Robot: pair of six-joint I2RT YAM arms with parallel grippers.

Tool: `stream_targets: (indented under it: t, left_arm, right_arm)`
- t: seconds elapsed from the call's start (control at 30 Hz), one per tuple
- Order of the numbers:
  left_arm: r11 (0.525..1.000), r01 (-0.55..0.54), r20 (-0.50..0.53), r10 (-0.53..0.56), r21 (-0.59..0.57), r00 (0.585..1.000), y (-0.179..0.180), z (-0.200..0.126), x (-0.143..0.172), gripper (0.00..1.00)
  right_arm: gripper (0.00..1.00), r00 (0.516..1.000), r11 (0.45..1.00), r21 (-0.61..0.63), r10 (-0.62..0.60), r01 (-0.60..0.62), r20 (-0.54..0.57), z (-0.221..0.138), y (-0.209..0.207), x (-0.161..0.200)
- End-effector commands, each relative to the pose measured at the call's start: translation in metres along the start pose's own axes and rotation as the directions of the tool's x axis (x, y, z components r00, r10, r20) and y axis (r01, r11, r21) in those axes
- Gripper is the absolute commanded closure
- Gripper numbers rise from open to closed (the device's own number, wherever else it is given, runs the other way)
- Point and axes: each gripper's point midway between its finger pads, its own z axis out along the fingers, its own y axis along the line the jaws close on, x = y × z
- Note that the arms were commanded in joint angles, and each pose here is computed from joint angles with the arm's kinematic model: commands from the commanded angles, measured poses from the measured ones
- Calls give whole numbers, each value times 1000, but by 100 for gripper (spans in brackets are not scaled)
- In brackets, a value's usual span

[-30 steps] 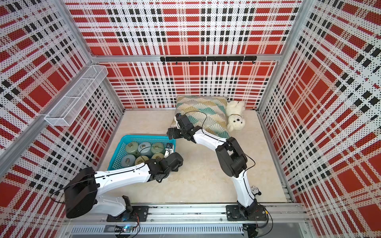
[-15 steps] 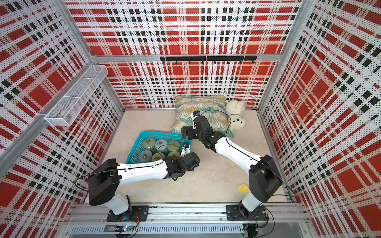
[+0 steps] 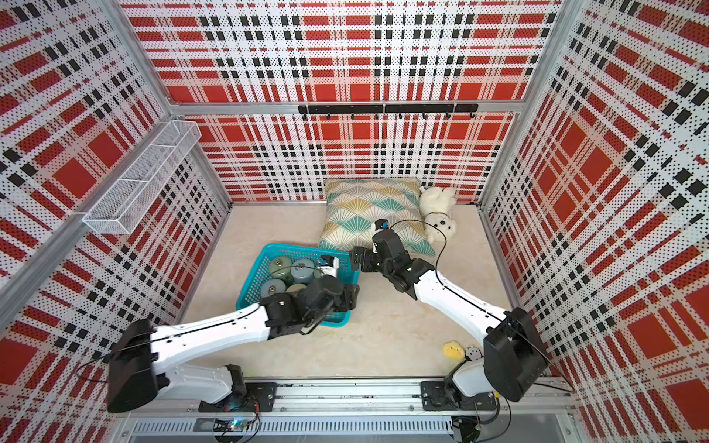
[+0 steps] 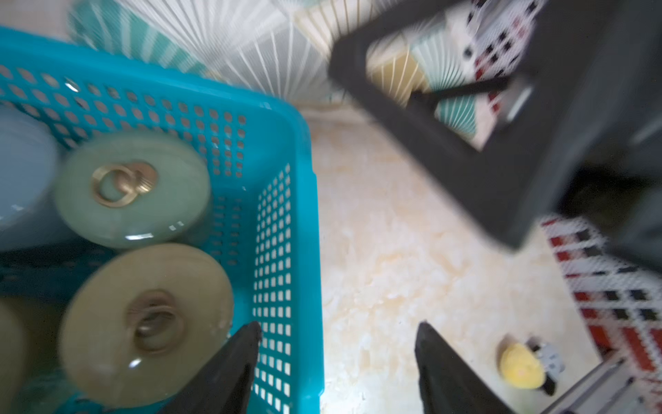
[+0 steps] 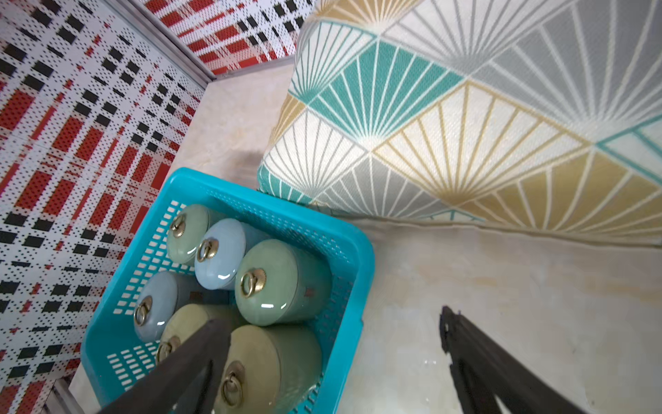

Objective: Take the tea canister out of the basket
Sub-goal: Adjust the distractor at the center of the board.

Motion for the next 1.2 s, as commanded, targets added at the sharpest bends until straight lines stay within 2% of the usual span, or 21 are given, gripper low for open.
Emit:
stream_targets:
  t: [0.0,0.2,0.37,0.6,0.77,1.03,1.1,1.17]
  left_arm:
    - [998,63,71,-65,25,995,23,-19,-24,22]
    - [985,173,188,-173,17,967,86,-54,-57,17]
    - [978,209,230,-208,22,951,111,-68,-62,16]
    - [981,193,220,-193,23,956,117,-66,-56,16]
    - [985,174,242,-172,14,955,118,-70,-60,16]
    - [988,154,269,-150,4,951,120,-77,-65,15]
    - [988,154,269,-149,1,952,121,-77,-64,15]
    - [988,154,266,-149,2,952,122,-77,-63,15]
  right_arm:
    - [0,999,1000,5,11,-10,-47,1,10,15]
    - [0,994,1000,28,3,0,-107,14,30,37]
    - [6,989,995,101,-10,25,-150,26,37,59]
    - [19,989,969,244,11,26,-150,32,17,76]
    - [31,989,963,269,39,1,-143,37,10,82]
    - [38,984,946,324,72,-14,-166,49,-2,97]
    - [45,985,944,330,72,-16,-157,47,-3,96]
    - [47,986,939,343,66,-10,-153,46,-6,94]
